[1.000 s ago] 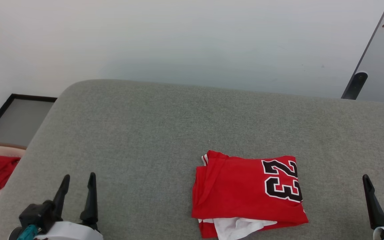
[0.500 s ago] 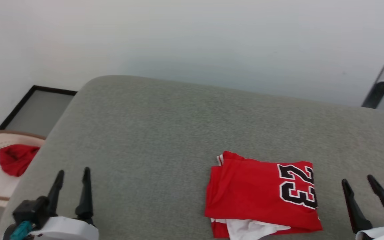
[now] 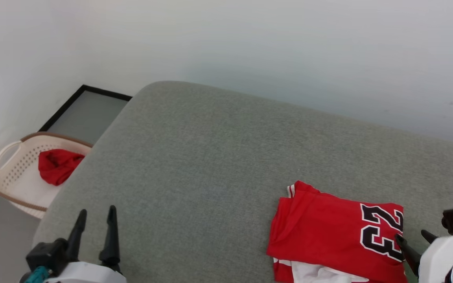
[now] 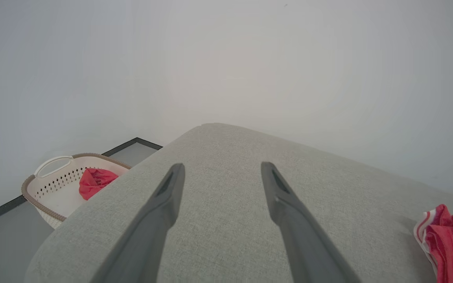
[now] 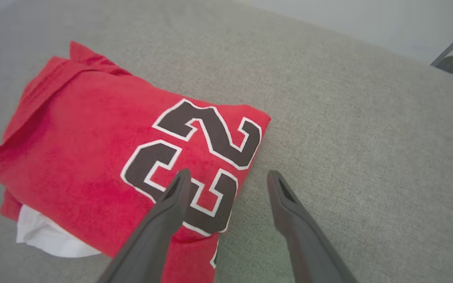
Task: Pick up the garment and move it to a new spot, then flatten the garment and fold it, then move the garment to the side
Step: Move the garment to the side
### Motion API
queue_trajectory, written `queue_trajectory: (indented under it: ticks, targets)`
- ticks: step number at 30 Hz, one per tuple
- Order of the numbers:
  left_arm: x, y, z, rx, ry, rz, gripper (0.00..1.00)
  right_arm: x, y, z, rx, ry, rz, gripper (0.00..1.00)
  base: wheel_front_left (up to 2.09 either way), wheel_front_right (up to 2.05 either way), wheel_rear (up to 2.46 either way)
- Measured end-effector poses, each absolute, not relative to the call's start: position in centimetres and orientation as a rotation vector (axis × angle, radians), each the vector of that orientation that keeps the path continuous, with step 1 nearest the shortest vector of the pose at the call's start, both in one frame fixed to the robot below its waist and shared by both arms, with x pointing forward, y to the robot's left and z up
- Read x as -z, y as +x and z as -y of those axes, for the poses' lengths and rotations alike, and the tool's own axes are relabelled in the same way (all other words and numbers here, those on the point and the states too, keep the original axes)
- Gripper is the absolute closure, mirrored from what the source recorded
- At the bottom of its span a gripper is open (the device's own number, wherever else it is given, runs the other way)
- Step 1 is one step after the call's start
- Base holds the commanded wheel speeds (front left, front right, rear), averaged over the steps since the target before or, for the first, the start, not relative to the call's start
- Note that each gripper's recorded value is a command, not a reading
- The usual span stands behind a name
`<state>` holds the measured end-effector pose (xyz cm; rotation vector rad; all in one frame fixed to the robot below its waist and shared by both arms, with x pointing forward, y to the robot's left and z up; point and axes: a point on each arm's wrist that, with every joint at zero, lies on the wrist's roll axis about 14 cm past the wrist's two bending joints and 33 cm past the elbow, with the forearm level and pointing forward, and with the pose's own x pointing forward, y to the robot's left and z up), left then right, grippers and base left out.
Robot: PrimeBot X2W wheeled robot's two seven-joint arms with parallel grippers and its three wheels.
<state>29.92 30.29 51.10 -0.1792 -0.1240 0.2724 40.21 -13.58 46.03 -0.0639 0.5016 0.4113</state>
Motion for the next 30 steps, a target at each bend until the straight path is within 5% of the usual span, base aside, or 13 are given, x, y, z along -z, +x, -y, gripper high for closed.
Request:
queue_trajectory:
  ticks: [8,17,19,30]
  targets:
    - [-50.5,30.5,-29.1,-0.265,-0.223,0.108,0.00,-42.0,40.2,14.6,-0.349,-0.109,-0.804,0.00,0.00,0.00,0.00]
    - [-49.3,30.5,-29.4,-0.301,-0.253,0.070,0.00,-39.4,41.3,12.1,-0.376,-0.067,-0.924,0.00,0.00,0.00,0.00]
    - [-48.9,30.4,-29.6,-0.309,-0.253,0.059,0.00,-39.0,41.6,11.7,-0.386,-0.067,-0.948,0.95,0.00,0.00,0.00]
    - [-49.3,31.0,-30.2,-0.323,-0.230,0.066,0.00,-39.9,43.2,12.0,-0.413,-0.027,-0.991,1.00,0.00,0.00,0.00]
